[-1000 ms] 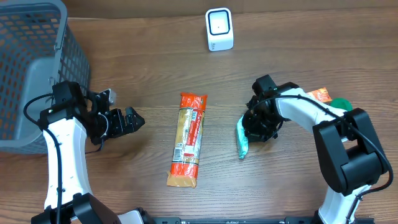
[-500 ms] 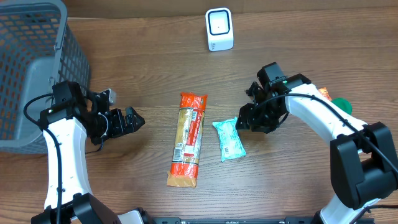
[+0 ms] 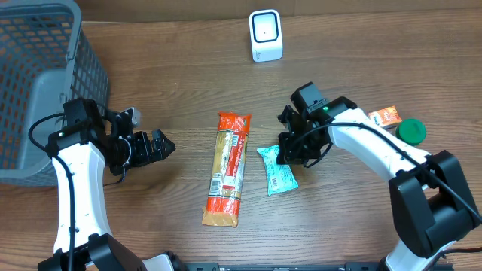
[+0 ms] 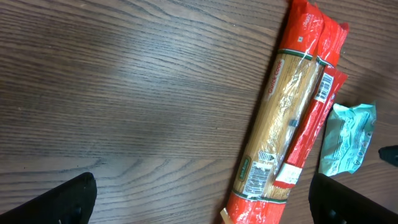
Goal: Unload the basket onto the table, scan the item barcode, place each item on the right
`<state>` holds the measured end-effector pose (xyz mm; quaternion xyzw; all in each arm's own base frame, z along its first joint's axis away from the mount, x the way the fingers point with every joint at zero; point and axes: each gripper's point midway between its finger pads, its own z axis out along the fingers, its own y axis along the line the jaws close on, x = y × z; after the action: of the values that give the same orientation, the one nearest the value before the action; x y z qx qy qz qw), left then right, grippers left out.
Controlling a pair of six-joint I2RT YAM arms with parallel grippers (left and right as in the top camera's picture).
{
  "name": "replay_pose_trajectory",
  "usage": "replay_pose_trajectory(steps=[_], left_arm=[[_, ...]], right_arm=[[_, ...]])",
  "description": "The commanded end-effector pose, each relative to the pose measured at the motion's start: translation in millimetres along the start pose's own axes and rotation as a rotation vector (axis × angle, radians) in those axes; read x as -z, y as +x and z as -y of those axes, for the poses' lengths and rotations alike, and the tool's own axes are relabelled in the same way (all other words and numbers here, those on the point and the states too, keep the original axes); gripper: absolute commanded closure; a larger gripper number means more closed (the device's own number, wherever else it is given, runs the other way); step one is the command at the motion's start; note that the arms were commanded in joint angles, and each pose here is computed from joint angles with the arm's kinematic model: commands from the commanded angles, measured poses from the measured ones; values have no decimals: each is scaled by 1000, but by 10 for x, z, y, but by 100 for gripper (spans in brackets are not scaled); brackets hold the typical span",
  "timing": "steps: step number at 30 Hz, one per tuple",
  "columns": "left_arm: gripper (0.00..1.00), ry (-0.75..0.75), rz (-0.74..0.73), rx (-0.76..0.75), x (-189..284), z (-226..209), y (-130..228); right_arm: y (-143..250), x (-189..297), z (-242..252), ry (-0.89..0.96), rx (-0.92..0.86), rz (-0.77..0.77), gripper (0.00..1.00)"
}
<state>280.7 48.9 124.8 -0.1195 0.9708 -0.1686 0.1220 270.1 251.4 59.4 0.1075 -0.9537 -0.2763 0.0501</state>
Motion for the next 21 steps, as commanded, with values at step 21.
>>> replay_pose_trajectory(steps=[21], left_arm=[[0,17,-4,-20,-16,40,0]], right_arm=[[271,-579,-22,-197,-194,2,96]])
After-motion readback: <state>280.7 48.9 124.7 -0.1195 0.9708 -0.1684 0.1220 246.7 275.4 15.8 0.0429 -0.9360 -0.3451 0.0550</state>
